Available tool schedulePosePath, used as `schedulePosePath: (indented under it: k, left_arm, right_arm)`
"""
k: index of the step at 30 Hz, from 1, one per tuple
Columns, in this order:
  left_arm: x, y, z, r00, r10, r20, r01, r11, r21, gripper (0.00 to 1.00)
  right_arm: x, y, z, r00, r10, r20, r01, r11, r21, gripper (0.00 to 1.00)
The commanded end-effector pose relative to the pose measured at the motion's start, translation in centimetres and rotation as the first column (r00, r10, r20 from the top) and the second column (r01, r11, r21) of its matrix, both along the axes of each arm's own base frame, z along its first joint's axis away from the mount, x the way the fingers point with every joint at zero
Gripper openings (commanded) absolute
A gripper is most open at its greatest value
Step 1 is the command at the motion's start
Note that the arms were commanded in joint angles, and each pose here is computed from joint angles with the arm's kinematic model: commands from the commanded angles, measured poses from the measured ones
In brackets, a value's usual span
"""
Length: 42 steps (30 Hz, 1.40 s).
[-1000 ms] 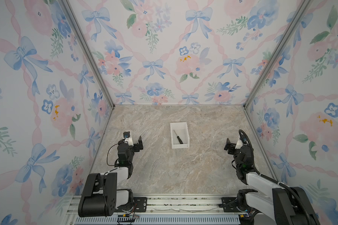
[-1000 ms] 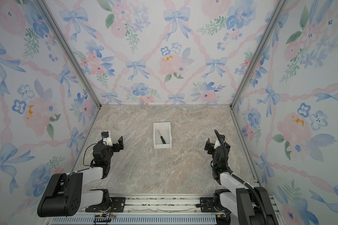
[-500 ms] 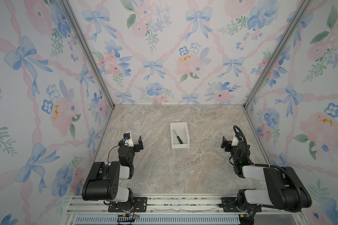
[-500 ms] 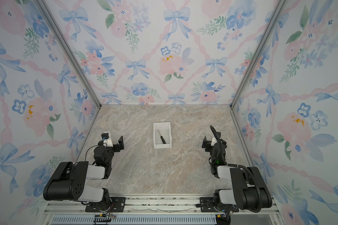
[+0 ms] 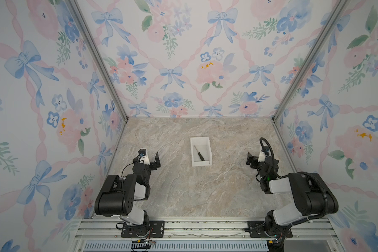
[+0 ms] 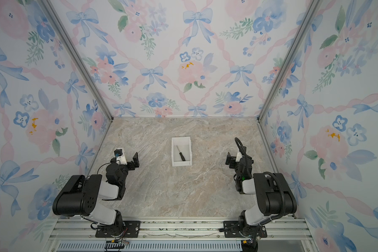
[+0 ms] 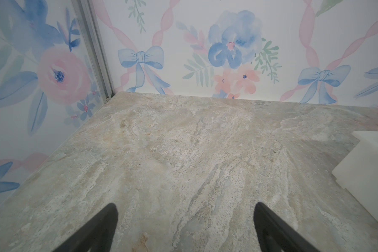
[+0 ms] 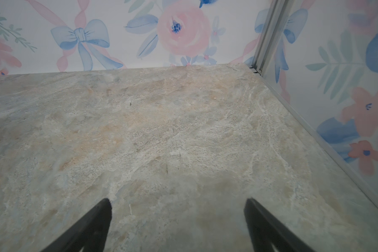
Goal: Put the screwdriver in the bin
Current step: Reset both arms
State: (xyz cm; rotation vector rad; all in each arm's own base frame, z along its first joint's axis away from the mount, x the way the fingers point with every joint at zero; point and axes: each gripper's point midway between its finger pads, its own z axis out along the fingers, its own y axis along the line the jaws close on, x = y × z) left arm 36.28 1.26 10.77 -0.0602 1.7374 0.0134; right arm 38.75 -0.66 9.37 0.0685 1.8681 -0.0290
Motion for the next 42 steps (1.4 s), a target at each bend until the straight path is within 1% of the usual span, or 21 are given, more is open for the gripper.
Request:
schedulePosePath:
  k: [1, 2, 4, 6, 42]
  left_arm:
    - [0.9, -0.6, 0.5, 0.999, -0.042, 0.013, 0.041, 0.999, 0.022, 0.98]
    - [1.2, -0.9, 0.1, 0.998, -0.058, -0.009, 0.058, 0.998, 0.023, 0.98]
    - [1.5, -1.6, 0.0, 0.996, -0.084, -0.021, 0.085, 0.995, 0.048, 0.98]
    - [1.5, -1.6, -0.1, 0.997, -0.078, -0.031, 0.079, 0.995, 0.055, 0.98]
    - [1.5, -1.6, -0.1, 0.997, -0.076, -0.029, 0.078, 0.995, 0.056, 0.98]
  right_arm:
    - [1.3, 0.8, 0.4, 0.998, 0.056, -0.04, -0.056, 0.998, 0.003, 0.97]
    - [1.3, 0.8, 0.3, 0.998, 0.057, -0.042, -0.057, 0.998, 0.003, 0.97]
    - [1.3, 0.8, 0.4, 0.998, 0.055, -0.032, -0.055, 0.998, 0.002, 0.97]
    - [1.2, 0.9, 0.3, 0.998, 0.055, -0.036, -0.056, 0.998, -0.003, 0.97]
    - [1.3, 1.1, 0.4, 0.998, 0.049, -0.038, -0.05, 0.999, -0.021, 0.97]
